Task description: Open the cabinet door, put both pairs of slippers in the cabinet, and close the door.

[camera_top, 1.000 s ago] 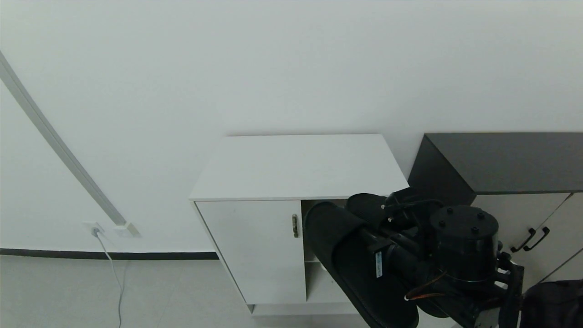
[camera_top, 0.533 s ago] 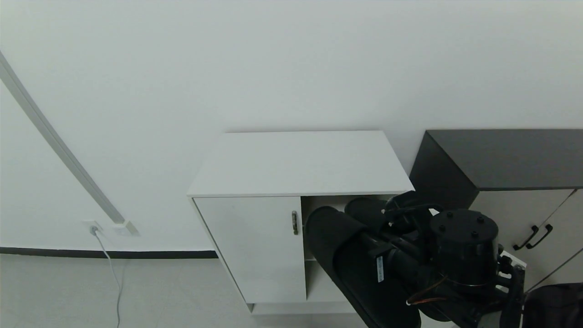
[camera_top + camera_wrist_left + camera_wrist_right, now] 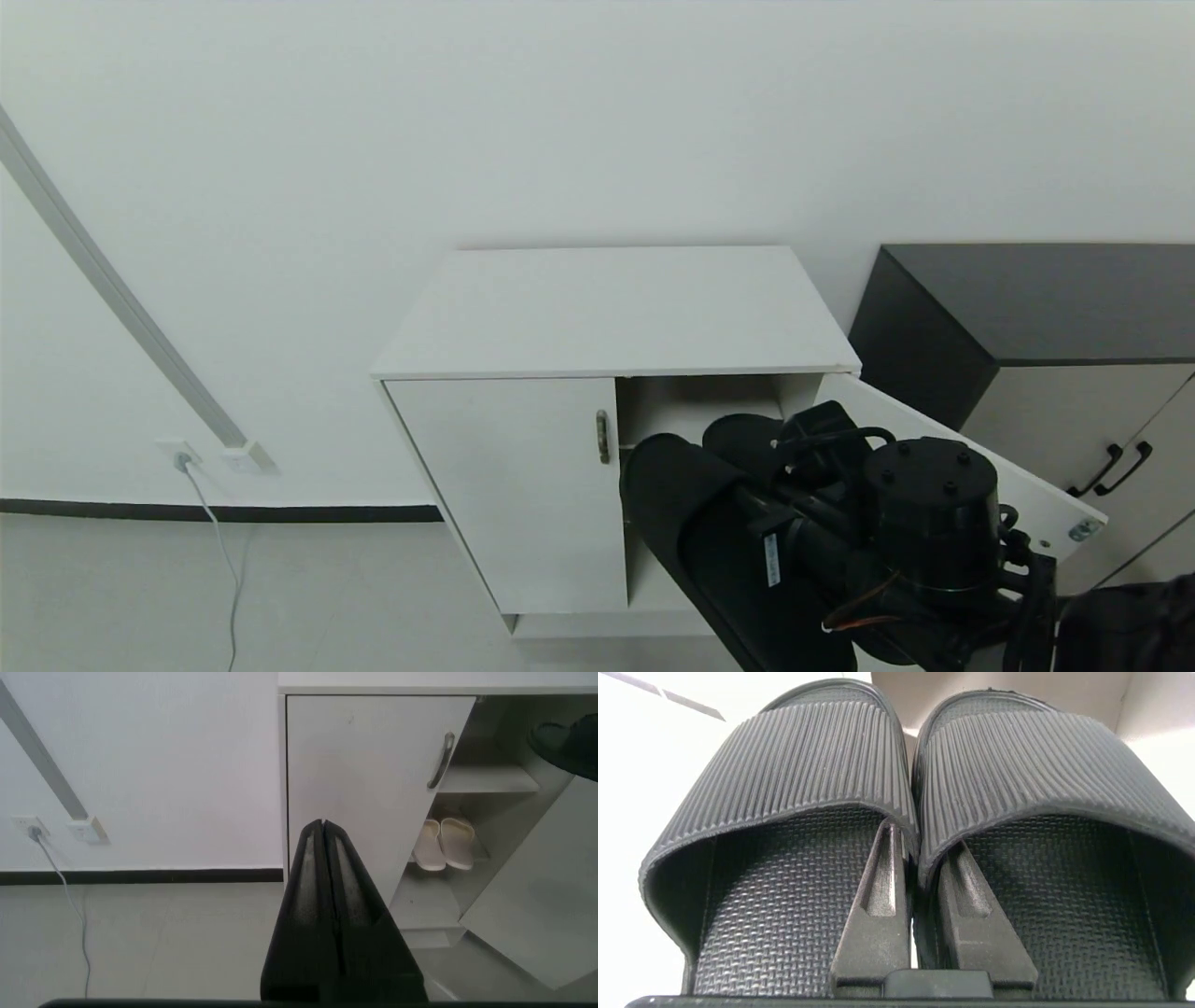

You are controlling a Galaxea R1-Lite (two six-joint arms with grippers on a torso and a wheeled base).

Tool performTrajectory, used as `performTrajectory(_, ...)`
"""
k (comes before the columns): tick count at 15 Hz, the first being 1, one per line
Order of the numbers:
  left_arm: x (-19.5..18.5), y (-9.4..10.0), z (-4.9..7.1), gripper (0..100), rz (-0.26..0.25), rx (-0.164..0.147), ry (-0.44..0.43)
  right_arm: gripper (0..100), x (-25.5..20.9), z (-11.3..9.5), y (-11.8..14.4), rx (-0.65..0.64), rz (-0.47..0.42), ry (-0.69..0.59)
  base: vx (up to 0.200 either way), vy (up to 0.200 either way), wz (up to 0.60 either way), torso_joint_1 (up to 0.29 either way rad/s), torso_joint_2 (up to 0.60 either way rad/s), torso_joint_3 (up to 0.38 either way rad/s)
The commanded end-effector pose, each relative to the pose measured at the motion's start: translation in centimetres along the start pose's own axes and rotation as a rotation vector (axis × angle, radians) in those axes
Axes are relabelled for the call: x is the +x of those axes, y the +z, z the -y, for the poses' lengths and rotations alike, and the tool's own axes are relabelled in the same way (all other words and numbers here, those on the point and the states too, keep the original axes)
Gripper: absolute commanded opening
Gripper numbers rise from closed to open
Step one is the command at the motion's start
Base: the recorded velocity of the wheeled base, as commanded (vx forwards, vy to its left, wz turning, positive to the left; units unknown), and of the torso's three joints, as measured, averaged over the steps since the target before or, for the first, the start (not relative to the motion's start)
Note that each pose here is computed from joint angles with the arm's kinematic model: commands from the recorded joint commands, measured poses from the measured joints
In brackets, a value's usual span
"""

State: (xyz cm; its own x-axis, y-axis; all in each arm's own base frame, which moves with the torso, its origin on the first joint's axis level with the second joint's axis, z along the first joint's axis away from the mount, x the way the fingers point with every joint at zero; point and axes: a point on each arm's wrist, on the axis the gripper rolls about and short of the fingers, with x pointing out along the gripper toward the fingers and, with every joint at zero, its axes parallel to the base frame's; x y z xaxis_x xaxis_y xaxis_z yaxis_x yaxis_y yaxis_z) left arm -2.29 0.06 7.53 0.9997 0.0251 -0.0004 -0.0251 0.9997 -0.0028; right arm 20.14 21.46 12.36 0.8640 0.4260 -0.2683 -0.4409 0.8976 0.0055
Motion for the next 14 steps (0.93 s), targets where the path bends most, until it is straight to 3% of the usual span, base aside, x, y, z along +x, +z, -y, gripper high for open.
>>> performTrajectory(1,0.0,0.05,0.0,0,0.0,0.0,0.001,0,0.12,-0.03,-0.23,-0.003,-0.008,-0.003,0.0,0.0,0.0,-0.168,0.38,0.212)
performTrajectory(14,0.01,0.0,0.0,0,-0.001,0.0,0.001,0,0.02,0.06,-0.22,0.001,0.017,-0.003,0.0,0.0,0.0,-0.213,0.52,0.306)
